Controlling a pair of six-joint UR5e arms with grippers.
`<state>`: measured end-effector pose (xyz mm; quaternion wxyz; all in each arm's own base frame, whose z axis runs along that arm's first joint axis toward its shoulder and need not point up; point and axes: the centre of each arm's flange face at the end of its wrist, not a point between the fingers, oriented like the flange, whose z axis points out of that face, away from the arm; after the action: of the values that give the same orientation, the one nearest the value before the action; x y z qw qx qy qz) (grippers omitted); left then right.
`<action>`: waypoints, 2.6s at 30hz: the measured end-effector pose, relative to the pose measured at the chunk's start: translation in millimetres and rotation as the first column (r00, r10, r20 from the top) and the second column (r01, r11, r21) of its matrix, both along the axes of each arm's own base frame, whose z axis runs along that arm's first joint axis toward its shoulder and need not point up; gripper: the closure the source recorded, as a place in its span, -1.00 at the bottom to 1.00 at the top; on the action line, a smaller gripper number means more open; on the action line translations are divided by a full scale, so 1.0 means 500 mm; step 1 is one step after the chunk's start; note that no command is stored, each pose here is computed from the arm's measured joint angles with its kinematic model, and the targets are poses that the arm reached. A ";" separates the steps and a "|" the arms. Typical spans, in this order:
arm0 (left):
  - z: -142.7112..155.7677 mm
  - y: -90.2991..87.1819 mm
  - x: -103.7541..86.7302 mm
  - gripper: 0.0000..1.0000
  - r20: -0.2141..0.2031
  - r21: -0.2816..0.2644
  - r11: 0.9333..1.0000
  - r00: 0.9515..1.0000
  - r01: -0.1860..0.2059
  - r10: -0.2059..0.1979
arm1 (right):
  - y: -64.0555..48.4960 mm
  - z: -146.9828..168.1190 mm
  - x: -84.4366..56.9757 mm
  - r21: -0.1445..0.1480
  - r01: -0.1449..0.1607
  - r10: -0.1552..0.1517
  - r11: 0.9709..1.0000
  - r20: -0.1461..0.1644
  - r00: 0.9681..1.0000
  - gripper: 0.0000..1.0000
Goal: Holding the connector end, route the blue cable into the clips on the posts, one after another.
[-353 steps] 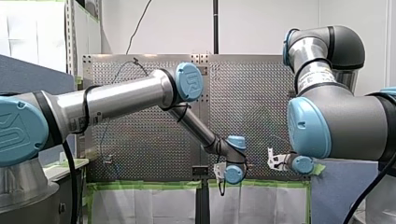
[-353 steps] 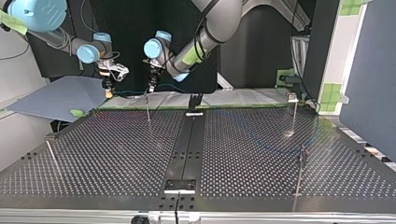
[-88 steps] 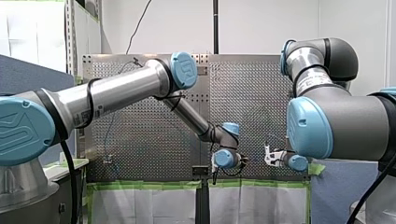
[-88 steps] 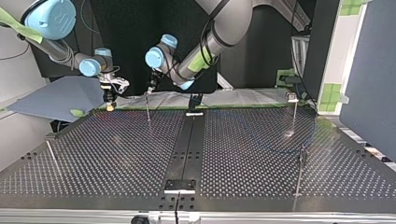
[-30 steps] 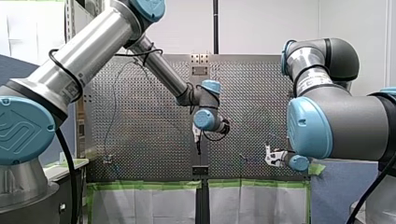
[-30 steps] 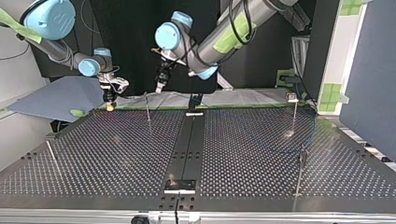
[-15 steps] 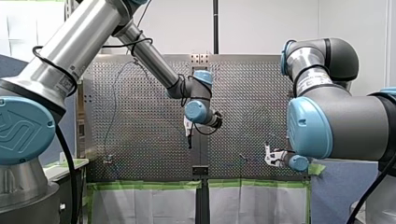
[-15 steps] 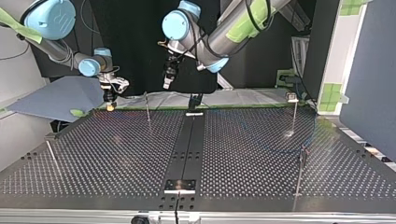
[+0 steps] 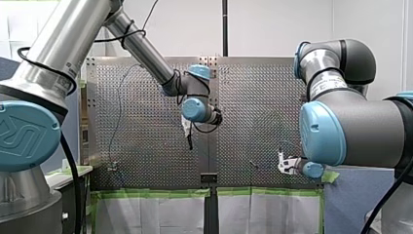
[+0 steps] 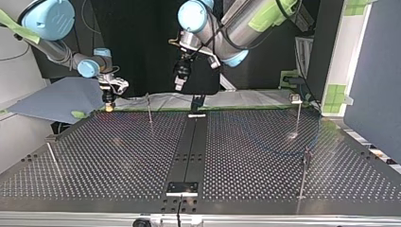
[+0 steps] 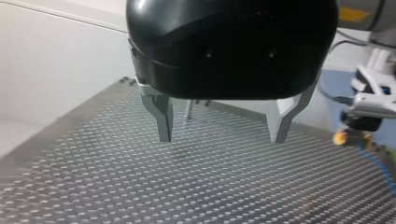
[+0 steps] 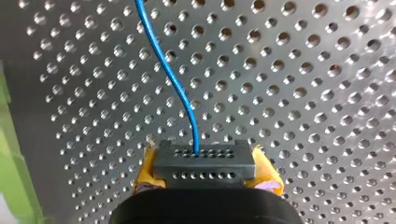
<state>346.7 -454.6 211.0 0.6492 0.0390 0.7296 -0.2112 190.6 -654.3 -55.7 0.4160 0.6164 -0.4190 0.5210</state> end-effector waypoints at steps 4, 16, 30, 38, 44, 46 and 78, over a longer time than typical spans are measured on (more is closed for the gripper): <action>0.019 0.024 -0.007 -1.00 0.020 -0.049 0.999 1.000 -0.013 0.014 | -0.001 0.017 -0.008 0.008 -0.004 0.004 1.000 -0.030 1.000 1.00; 0.067 0.089 -0.035 -1.00 0.077 -0.174 0.983 0.995 -0.056 0.071 | 0.018 0.095 -0.033 -0.016 0.006 -0.007 1.000 -0.046 0.999 1.00; 0.107 0.145 -0.100 -1.00 0.145 -0.251 0.963 0.980 -0.093 0.133 | 0.008 0.237 -0.021 -0.133 0.036 -0.039 0.991 -0.027 0.999 1.00; 0.110 0.152 -0.108 -1.00 0.150 -0.254 0.963 0.980 -0.090 0.131 | 0.005 0.257 -0.020 -0.147 0.036 -0.039 0.988 -0.017 0.999 1.00; 0.111 0.152 -0.108 -1.00 0.150 -0.254 0.963 0.980 -0.090 0.131 | 0.005 0.257 -0.020 -0.148 0.036 -0.039 0.988 -0.016 0.999 1.00; 0.111 0.152 -0.109 -1.00 0.150 -0.254 0.963 0.980 -0.090 0.131 | 0.005 0.257 -0.020 -0.148 0.036 -0.039 0.988 -0.016 0.999 1.00; 0.110 0.152 -0.109 -1.00 0.150 -0.254 0.963 0.980 -0.090 0.131 | 0.005 0.257 -0.020 -0.148 0.036 -0.039 0.988 -0.016 0.999 1.00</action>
<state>292.5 -378.7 266.3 0.7182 -0.0651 0.6424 -0.2593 180.8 -651.9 72.9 0.4741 0.5810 -0.3868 0.5368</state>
